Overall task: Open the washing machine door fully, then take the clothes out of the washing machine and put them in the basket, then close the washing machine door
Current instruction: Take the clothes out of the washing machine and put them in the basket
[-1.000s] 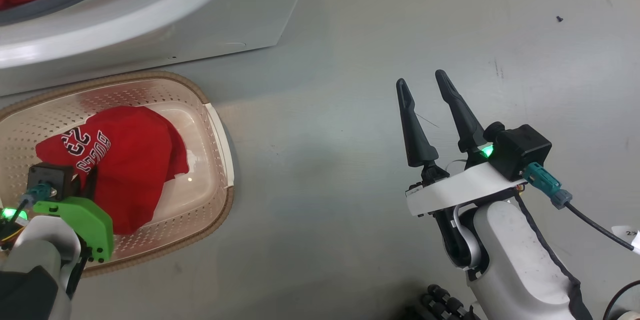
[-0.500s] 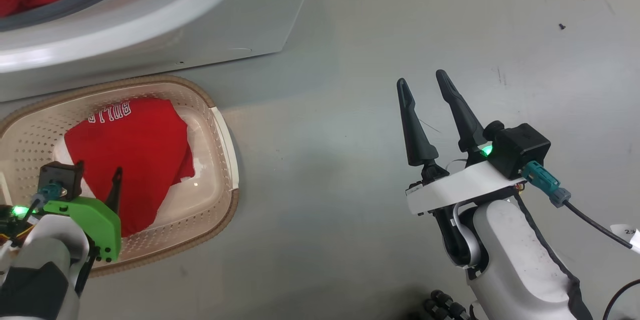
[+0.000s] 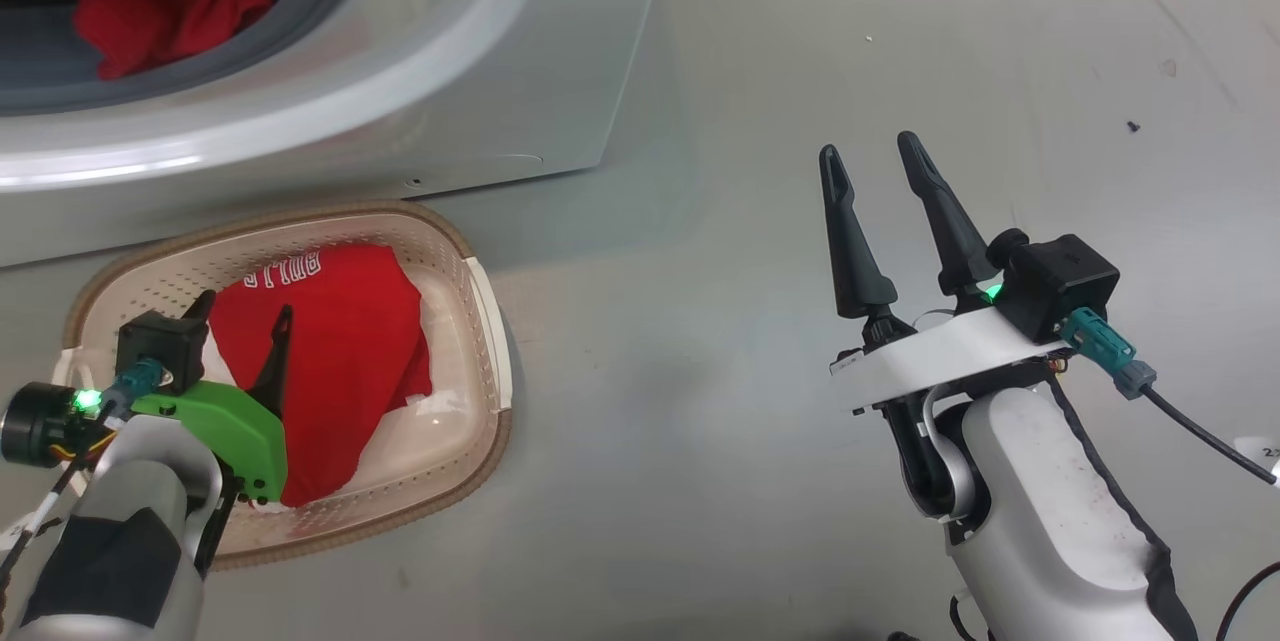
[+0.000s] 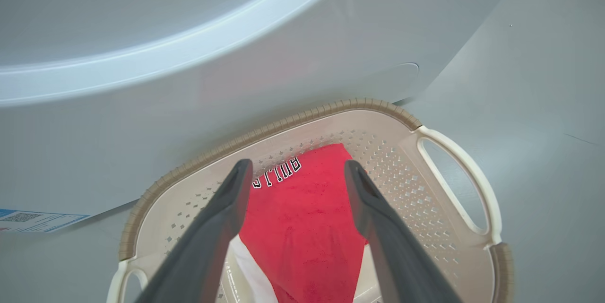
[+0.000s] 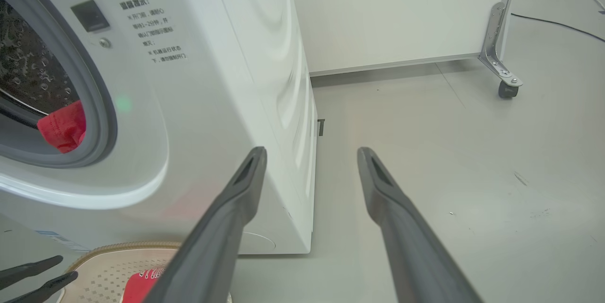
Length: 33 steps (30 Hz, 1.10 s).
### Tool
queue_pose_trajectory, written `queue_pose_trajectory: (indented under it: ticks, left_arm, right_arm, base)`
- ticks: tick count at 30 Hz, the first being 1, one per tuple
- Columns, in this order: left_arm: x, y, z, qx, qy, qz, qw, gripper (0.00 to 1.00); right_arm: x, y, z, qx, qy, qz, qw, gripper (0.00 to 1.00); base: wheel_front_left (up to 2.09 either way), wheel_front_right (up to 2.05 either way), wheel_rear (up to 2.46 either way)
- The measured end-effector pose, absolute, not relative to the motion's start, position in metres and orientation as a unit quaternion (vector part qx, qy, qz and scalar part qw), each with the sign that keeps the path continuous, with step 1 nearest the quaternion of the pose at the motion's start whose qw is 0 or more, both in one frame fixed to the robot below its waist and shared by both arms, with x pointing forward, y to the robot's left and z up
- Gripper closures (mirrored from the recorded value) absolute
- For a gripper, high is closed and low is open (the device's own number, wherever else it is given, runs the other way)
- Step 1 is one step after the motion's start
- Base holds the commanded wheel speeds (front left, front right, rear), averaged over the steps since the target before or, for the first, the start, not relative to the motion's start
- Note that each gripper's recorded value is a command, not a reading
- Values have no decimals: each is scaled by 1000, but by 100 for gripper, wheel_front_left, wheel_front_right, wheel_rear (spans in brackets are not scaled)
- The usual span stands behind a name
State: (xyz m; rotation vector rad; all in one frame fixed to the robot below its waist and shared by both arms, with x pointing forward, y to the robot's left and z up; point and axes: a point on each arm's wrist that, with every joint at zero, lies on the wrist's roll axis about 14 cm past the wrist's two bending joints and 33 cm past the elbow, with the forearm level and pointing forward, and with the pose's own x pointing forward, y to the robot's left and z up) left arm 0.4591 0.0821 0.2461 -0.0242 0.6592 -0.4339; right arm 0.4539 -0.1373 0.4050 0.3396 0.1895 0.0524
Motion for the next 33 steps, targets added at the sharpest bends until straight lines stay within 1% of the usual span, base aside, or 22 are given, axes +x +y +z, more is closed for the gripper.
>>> queue_pose_trajectory:
  ticks: [9,14,18,19,21,24,33]
  left_arm:
    - [479,88,305,-25,245,-191,950,0]
    - [486,93,340,-31,202,-181,962,0]
    - [495,93,384,-44,142,-176,973,0]
    - [495,93,384,-44,142,-176,973,0]
    - [498,96,406,-49,113,-173,977,0]
    - [492,105,424,-51,89,-161,982,0]
    - [457,132,452,-60,58,-125,989,0]
  right_arm:
    - [453,-136,431,164,63,36,984,0]
    - [443,-132,436,166,62,40,983,0]
    - [441,-132,448,168,47,42,984,0]
    - [441,-132,448,168,47,42,984,0]
    - [440,-131,455,166,38,46,984,0]
    - [436,-127,464,168,28,54,984,0]
    - [412,-120,474,171,21,67,983,0]
  base:
    - [0,0,0]
    - [0,0,0]
    - [0,0,0]
    - [0,0,0]
    - [0,0,0]
    - [0,0,0]
    - [0,0,0]
